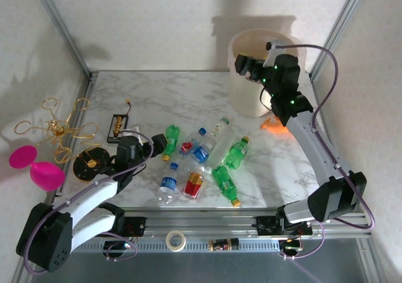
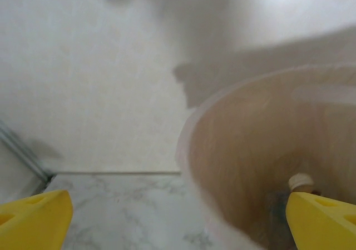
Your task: Put the plastic bottles in the bin
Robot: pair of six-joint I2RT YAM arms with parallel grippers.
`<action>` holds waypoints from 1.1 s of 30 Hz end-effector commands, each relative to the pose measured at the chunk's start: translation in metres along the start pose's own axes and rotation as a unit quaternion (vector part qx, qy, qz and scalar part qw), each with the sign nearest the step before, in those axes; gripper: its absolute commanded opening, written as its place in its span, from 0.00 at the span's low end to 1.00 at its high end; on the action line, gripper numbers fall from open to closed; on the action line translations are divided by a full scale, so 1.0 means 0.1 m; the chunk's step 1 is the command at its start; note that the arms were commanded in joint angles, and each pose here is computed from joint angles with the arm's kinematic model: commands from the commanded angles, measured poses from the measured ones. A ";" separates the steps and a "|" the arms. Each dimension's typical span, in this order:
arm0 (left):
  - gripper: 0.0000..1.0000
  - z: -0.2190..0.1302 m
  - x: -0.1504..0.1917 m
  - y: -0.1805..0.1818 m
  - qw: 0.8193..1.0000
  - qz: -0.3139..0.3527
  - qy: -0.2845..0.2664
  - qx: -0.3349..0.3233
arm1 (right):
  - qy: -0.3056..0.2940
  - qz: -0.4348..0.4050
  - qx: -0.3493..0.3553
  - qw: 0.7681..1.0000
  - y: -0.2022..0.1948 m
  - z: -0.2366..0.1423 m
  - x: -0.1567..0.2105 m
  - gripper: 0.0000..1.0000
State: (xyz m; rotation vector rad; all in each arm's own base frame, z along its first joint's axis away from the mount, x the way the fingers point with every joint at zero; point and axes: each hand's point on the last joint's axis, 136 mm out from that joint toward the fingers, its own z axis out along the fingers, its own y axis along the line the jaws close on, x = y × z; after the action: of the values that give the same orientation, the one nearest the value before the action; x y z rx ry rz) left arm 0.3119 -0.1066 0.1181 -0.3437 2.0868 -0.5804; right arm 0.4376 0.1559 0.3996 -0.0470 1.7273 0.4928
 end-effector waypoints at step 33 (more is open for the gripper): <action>0.73 0.68 0.47 -0.05 0.991 0.076 0.094 -0.064 | 0.130 0.031 -0.092 0.987 0.23 -0.31 1.52 0.99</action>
State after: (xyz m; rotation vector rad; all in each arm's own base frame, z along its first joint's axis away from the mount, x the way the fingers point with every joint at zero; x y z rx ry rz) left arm 0.3315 -0.1494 0.0473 -0.2193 2.3554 -0.4371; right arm 0.3677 0.2007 0.2592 -0.1701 1.9616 0.7381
